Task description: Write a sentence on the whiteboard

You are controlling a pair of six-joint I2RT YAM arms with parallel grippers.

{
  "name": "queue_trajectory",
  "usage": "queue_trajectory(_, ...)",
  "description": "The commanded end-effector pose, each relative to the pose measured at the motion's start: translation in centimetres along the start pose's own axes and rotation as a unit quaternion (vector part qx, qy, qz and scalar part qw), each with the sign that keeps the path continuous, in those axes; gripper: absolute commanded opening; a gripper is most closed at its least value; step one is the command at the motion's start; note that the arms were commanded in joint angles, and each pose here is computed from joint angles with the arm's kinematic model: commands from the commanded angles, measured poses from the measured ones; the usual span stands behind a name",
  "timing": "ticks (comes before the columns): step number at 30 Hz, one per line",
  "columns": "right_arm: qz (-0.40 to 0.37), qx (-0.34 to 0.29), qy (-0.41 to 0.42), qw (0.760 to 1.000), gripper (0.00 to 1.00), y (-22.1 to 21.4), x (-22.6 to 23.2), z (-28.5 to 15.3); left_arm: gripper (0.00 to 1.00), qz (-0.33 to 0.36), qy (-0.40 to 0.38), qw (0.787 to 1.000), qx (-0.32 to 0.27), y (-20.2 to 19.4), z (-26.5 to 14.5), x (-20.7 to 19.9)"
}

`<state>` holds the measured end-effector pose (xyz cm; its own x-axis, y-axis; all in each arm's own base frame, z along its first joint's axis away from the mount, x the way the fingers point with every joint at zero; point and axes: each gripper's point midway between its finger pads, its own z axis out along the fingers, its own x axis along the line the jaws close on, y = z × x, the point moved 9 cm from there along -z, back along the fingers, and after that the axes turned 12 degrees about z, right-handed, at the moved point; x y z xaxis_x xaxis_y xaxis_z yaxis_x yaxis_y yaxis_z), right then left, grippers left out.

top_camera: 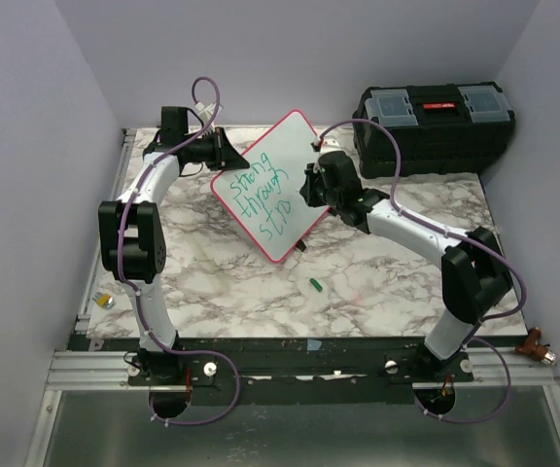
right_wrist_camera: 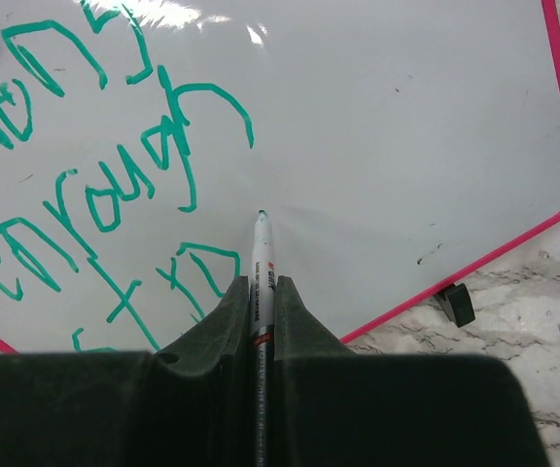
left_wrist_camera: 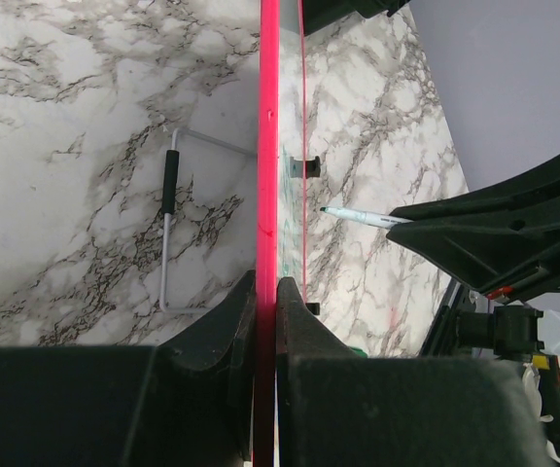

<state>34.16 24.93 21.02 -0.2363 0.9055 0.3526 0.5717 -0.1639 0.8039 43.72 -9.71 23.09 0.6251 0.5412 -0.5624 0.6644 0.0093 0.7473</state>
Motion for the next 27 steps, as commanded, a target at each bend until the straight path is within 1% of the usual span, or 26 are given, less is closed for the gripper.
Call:
queue_trajectory(1,-0.004,0.006,0.013,1.0,0.01,-0.4,-0.2,0.8,0.0,0.06,0.009,0.998,-0.009,0.4,0.2,0.0)
queue_trajectory(10,-0.003,0.006,0.025,1.0,0.01,-0.3,0.0,1.0,0.0,0.059,0.009,0.998,-0.008,0.4,0.3,-0.1)
queue_trajectory(20,-0.002,0.005,0.002,1.0,0.01,-0.6,-0.5,1.7,0.0,0.061,0.009,0.998,-0.009,0.4,0.2,-0.1)
queue_trajectory(27,-0.003,0.015,0.008,1.0,0.01,-0.9,-0.3,2.6,0.0,0.06,0.008,0.998,-0.009,0.4,0.2,-0.1)
